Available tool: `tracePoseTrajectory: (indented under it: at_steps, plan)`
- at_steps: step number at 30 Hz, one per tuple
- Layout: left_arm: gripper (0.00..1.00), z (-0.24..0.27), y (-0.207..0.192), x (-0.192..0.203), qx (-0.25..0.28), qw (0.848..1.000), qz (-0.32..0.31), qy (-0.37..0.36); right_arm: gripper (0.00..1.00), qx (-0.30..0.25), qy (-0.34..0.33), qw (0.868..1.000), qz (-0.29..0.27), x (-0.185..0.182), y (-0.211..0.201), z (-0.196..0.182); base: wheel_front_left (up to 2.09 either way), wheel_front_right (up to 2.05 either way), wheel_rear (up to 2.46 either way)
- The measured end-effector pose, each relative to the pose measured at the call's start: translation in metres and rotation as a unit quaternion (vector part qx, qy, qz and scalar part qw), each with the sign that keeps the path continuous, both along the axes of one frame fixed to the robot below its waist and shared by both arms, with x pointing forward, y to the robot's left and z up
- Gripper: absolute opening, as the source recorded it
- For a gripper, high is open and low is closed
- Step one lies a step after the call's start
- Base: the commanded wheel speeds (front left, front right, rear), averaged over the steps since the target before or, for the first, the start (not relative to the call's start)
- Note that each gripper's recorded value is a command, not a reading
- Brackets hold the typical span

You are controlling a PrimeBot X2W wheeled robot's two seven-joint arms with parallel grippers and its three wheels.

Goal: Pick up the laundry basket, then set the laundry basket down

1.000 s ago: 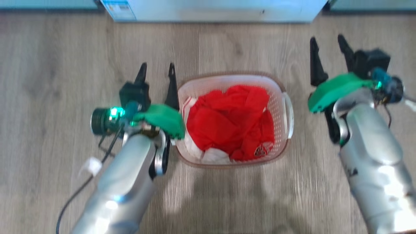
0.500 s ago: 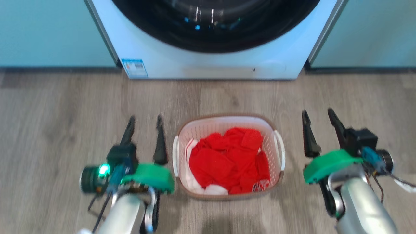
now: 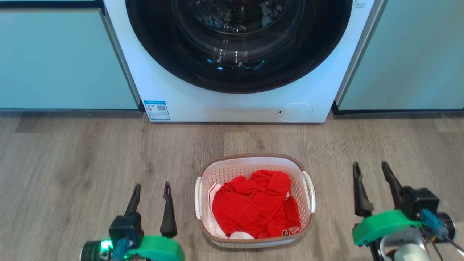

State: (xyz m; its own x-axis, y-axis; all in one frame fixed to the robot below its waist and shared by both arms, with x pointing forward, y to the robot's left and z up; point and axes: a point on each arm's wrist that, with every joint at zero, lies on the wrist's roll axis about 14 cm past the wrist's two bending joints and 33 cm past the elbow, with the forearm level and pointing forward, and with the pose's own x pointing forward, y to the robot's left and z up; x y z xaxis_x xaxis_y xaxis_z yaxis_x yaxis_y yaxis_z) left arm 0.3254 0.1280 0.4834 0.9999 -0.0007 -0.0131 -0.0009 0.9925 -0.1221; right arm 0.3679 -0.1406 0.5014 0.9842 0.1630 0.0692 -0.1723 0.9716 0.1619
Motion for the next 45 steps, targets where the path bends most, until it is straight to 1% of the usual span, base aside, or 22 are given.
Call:
tracePoseTrajectory:
  at_steps: [5, 26, 27, 29, 33, 35, 45]
  plan:
    - [1.0, 0.0, 0.004, -0.006, -0.002, 1.0, 0.003, 0.0, 1.0, 0.005, 0.002, 1.0, -0.007, -0.007, -0.003, -0.001, 0.0, 0.0, 0.0]
    - [1.0, 0.0, 0.008, -0.005, -0.002, 1.0, 0.004, -0.001, 1.0, 0.005, 0.002, 1.0, -0.01, -0.006, -0.004, -0.001, 0.0, 0.0, 0.0]
    - [0.0, 0.0, 0.008, -0.005, -0.001, 1.0, 0.004, -0.001, 0.0, 0.005, 0.002, 1.0, -0.01, -0.006, -0.005, -0.001, 0.0, 0.0, 0.0]
    - [0.0, -0.009, 0.007, -0.007, 0.001, 1.0, 0.003, 0.015, 0.0, 0.004, 0.016, 1.0, -0.009, -0.007, -0.004, -0.01, 0.0, 0.0, 0.0]
    - [0.0, -0.038, 0.008, -0.02, 0.007, 0.998, 0.004, 0.061, 0.0, 0.001, 0.063, 0.998, -0.007, -0.018, -0.003, -0.039, 0.0, 0.0, 0.0]
    - [0.0, -0.045, 0.009, -0.025, -0.001, 0.997, 0.007, 0.075, 0.0, 0.008, 0.078, 0.997, -0.01, -0.023, -0.004, -0.047, 0.0, 0.0, 0.0]
    - [0.0, -0.051, 0.01, -0.025, -0.06, 0.993, 0.012, 0.096, 0.0, 0.063, 0.094, 0.993, -0.026, -0.024, -0.009, -0.05, 0.0, 0.0, 0.0]
